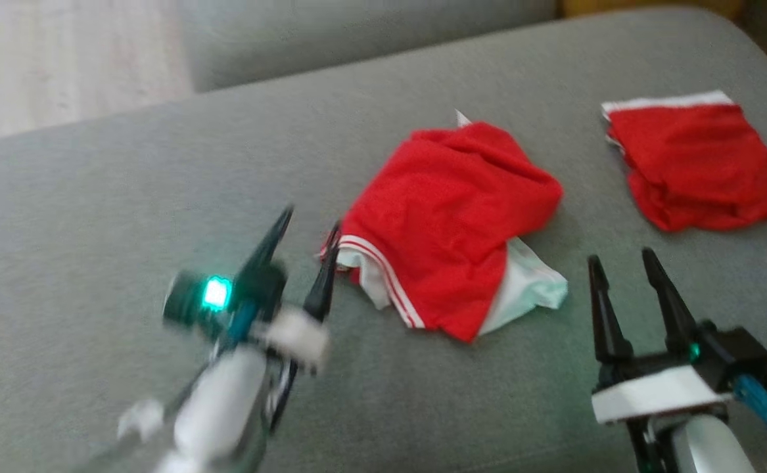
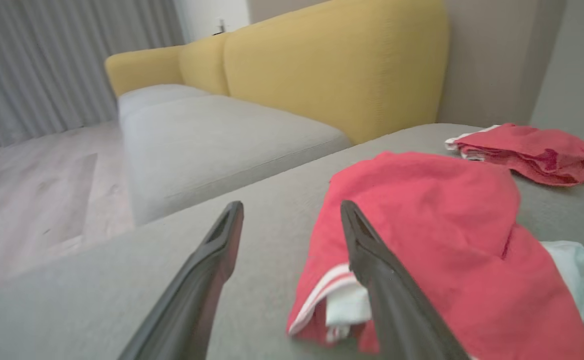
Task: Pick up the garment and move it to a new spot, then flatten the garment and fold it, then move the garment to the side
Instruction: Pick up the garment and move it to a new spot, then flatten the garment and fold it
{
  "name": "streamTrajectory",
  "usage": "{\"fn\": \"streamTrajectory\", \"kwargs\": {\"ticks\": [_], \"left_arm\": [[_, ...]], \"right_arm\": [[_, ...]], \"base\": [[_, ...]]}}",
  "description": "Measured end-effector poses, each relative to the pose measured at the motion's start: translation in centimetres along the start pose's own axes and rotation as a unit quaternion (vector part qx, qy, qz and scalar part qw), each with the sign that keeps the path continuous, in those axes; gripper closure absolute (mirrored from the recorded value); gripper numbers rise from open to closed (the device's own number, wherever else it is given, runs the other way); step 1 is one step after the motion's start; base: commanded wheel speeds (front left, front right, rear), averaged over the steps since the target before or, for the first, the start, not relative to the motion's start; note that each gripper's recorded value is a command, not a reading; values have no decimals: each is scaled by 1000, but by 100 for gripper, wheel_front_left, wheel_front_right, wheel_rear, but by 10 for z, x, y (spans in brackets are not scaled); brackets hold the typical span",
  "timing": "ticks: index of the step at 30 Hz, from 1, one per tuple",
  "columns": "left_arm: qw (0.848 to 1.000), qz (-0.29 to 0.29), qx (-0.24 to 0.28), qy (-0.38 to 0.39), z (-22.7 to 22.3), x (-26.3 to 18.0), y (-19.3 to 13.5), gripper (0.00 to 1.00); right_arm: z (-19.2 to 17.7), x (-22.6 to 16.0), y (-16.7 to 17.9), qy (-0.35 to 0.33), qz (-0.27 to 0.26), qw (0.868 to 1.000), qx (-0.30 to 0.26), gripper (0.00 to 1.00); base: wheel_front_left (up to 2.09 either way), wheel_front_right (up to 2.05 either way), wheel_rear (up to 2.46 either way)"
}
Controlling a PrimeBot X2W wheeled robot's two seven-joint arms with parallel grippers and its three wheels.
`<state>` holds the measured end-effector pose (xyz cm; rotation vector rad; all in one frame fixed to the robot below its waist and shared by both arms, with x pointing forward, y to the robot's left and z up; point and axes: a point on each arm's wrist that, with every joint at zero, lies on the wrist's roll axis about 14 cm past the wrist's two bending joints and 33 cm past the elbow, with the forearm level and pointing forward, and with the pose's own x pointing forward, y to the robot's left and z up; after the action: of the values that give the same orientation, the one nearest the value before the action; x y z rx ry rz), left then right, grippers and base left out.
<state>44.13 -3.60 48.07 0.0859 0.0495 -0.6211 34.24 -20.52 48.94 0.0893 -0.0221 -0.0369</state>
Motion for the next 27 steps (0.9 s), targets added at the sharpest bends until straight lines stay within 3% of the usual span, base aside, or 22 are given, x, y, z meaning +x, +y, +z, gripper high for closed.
{"fn": "streamTrajectory", "kwargs": {"ticks": [5, 12, 18, 27], "left_arm": [[993, 106, -55, 12, -26, -72, 21, 0], [963, 257, -78, -28, -17, -169, 57, 0], [951, 298, -78, -21, -29, -228, 44, 0], [951, 301, -52, -50, -14, -244, 43, 0]], "right_arm": [[-15, -17, 4, 21, 5, 1000, 7, 0], [-17, -23, 26, 22, 44, 999, 15, 0], [-22, -39, 42, 29, 73, 997, 11, 0], [-24, -51, 69, 30, 118, 993, 10, 0]], "base": [[0, 0, 0], [0, 0, 0], [0, 0, 0], [0, 0, 0]]}}
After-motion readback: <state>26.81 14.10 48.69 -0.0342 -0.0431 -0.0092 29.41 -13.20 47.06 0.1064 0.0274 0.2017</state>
